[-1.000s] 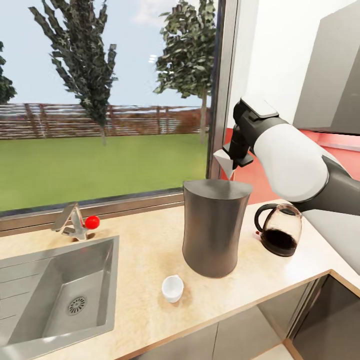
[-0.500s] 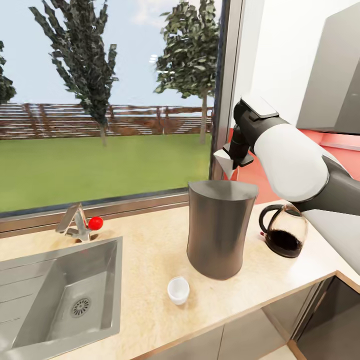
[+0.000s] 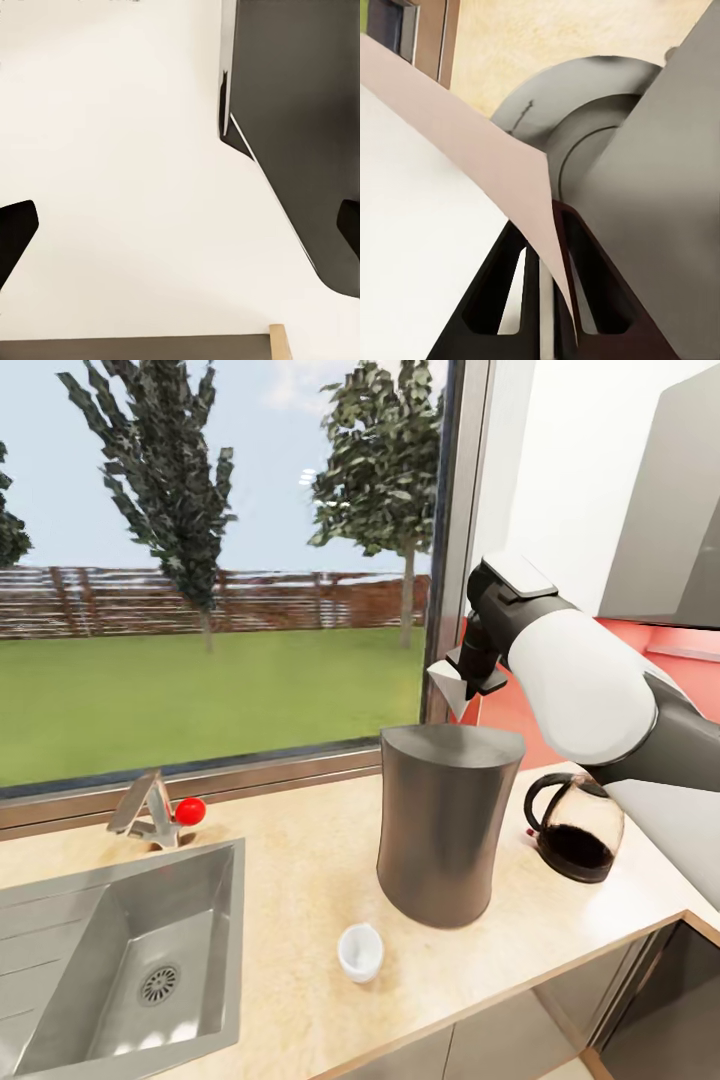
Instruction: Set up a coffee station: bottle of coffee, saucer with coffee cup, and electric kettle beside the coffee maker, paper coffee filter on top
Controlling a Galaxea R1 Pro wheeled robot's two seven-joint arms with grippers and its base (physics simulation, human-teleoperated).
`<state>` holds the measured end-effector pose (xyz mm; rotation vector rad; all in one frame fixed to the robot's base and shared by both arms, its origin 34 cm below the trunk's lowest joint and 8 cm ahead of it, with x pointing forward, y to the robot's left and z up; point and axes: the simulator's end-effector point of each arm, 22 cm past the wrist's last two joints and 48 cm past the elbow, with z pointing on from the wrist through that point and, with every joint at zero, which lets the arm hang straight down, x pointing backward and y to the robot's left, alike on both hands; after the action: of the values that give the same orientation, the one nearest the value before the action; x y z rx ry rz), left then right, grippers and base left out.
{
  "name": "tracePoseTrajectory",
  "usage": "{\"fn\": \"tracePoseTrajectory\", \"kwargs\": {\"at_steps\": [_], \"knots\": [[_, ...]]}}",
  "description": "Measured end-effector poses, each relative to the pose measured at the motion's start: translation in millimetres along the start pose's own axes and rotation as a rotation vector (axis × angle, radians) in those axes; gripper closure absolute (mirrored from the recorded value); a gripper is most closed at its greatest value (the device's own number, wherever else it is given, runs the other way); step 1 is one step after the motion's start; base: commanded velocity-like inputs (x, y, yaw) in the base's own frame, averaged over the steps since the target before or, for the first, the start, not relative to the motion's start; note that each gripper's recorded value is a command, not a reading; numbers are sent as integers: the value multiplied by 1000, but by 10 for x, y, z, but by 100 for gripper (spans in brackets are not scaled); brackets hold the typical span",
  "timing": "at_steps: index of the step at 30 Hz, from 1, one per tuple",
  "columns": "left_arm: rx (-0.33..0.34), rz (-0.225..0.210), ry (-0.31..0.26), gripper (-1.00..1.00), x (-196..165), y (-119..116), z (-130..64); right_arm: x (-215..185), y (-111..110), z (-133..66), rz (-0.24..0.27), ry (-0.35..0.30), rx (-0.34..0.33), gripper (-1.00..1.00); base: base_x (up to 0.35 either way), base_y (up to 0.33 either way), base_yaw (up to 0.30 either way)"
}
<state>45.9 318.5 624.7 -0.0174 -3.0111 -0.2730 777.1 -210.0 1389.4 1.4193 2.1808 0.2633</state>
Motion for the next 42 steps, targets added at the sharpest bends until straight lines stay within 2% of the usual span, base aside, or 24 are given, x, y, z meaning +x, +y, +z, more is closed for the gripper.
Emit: {"fn": "tracePoseTrajectory", "kwargs": {"at_steps": [42], "knots": [[3,1,2,-100,9,-15,-1,49,22,-5,-7,5,-4,100,19,0,0]]}}
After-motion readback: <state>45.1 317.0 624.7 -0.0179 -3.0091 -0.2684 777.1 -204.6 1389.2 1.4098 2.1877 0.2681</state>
